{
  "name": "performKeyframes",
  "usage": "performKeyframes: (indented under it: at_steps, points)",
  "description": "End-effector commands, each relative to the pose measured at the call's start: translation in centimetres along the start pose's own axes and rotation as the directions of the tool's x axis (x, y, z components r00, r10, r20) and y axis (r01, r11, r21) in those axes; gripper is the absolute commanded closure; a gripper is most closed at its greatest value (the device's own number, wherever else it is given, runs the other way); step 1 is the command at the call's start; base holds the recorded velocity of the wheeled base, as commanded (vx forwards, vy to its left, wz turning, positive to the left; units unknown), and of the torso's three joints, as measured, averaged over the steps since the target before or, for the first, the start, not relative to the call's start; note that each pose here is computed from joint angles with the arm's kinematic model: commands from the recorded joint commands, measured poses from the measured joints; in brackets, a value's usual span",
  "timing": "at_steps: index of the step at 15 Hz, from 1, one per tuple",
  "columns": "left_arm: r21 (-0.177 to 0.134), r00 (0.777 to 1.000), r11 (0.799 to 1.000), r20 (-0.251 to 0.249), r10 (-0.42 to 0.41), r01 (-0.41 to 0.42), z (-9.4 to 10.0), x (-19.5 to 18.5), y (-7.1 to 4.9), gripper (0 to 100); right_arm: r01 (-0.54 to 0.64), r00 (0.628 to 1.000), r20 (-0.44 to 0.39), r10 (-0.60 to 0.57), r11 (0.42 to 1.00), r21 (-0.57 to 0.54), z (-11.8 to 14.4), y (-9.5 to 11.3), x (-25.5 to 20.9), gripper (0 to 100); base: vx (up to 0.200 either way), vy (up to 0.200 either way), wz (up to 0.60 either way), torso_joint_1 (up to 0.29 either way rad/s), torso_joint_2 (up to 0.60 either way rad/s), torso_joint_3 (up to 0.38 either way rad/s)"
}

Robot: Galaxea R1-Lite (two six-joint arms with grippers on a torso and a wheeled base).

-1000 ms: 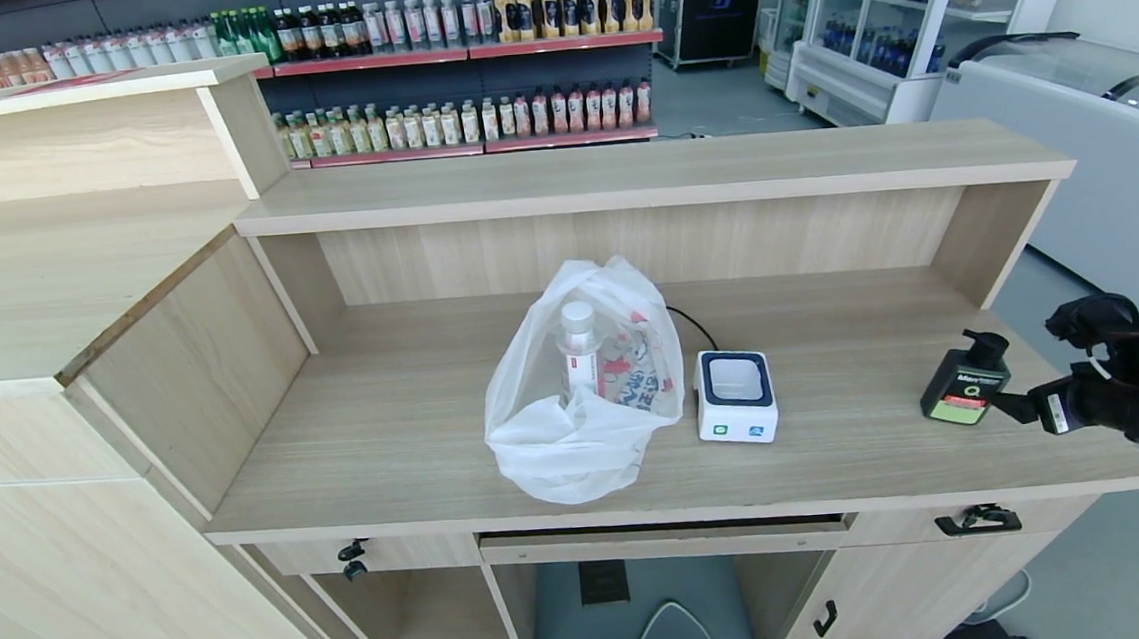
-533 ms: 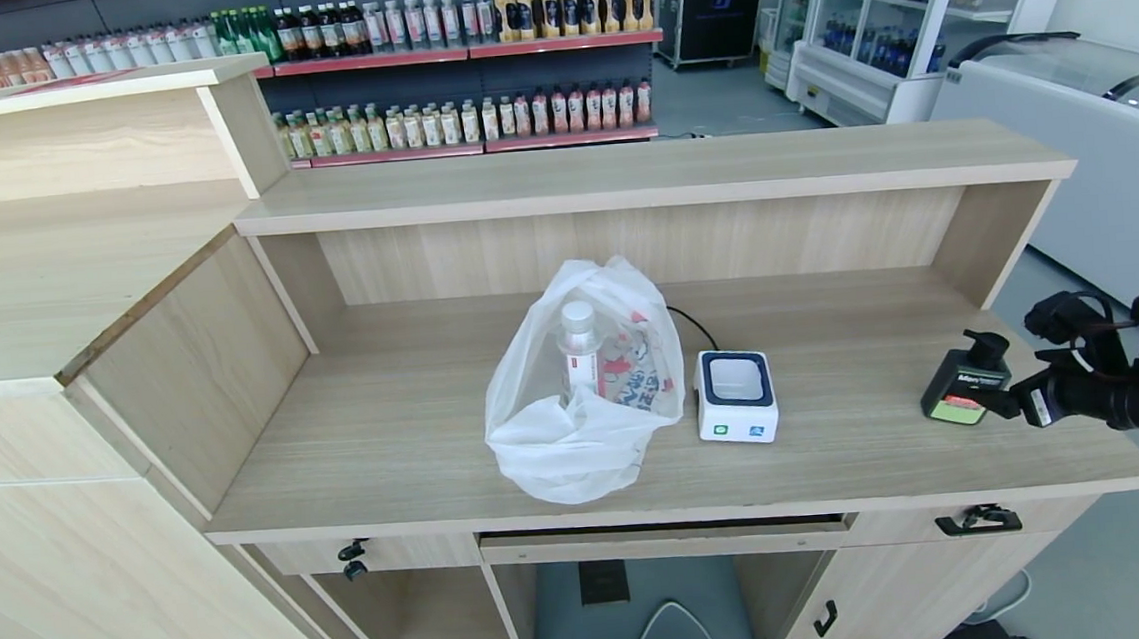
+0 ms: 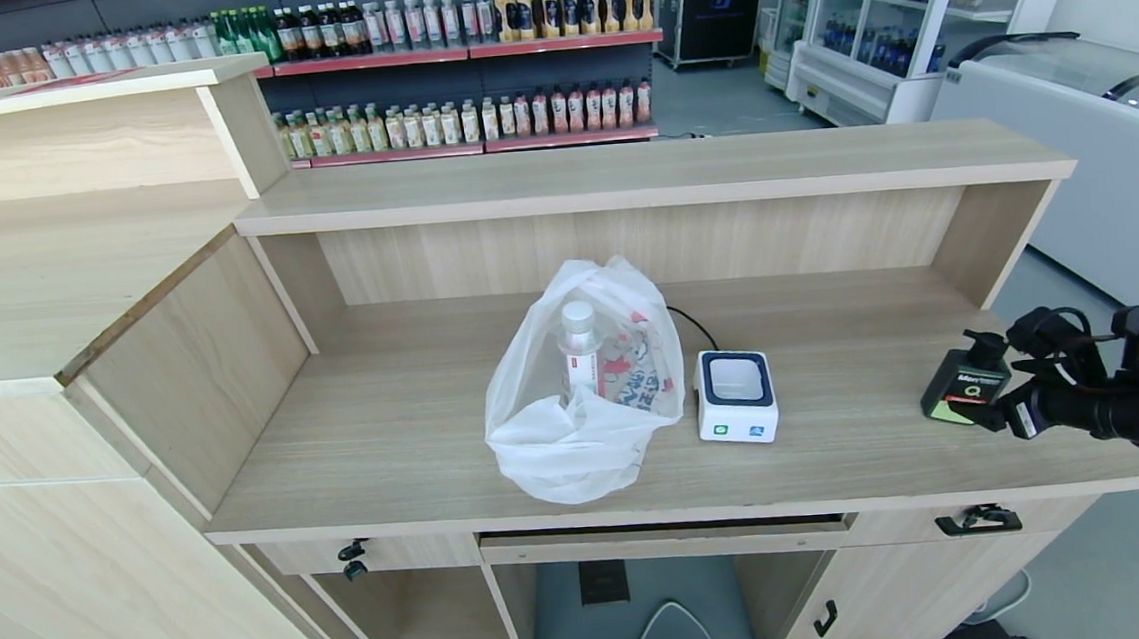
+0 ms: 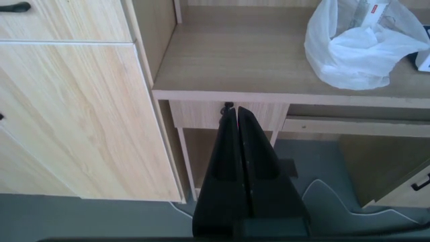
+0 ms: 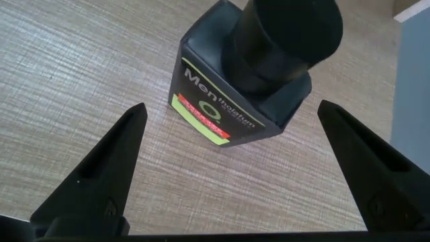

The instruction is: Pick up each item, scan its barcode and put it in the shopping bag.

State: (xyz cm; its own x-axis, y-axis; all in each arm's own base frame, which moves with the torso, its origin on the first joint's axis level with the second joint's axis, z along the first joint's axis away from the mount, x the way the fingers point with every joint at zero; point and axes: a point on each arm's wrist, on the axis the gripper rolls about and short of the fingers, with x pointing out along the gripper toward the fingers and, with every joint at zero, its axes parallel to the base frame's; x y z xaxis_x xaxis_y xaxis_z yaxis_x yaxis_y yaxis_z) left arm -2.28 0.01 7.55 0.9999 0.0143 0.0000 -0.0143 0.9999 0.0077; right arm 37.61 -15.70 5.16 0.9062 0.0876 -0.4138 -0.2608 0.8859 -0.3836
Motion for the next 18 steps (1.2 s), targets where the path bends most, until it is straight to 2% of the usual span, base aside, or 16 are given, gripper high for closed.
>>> performKeyframes:
  at_steps: [1, 11, 12, 18]
  points:
    - [0.0, 1.0, 1.0, 0.0, 0.001, -0.001, 0.0, 0.0, 0.0, 100, -0.014, 1.0, 0.009, 0.014, 1.0, -0.01, 0.0, 0.2, 0.9, 0, 0.0, 0.0, 0.0, 0.0, 0.0, 0.0]
    - [0.0, 1.0, 1.0, 0.0, 0.001, -0.001, 0.0, 0.0, 0.0, 100, -0.067, 0.996, 0.045, 0.07, 0.996, -0.062, 1.2, 2.1, 3.8, 0, 0.0, 0.0, 0.0, 0.0, 0.0, 0.0]
    - [0.0, 1.0, 1.0, 0.0, 0.001, -0.001, 0.0, 0.0, 0.0, 100, -0.072, 0.996, 0.043, 0.075, 0.995, -0.068, 1.2, 2.2, 3.9, 100, 0.0, 0.0, 0.0, 0.0, 0.0, 0.0]
    - [0.0, 1.0, 1.0, 0.0, 0.001, -0.001, 0.0, 0.0, 0.0, 100, -0.073, 0.997, 0.026, 0.077, 0.991, -0.113, 0.8, 2.5, 3.6, 100, 0.0, 0.0, 0.0, 0.0, 0.0, 0.0]
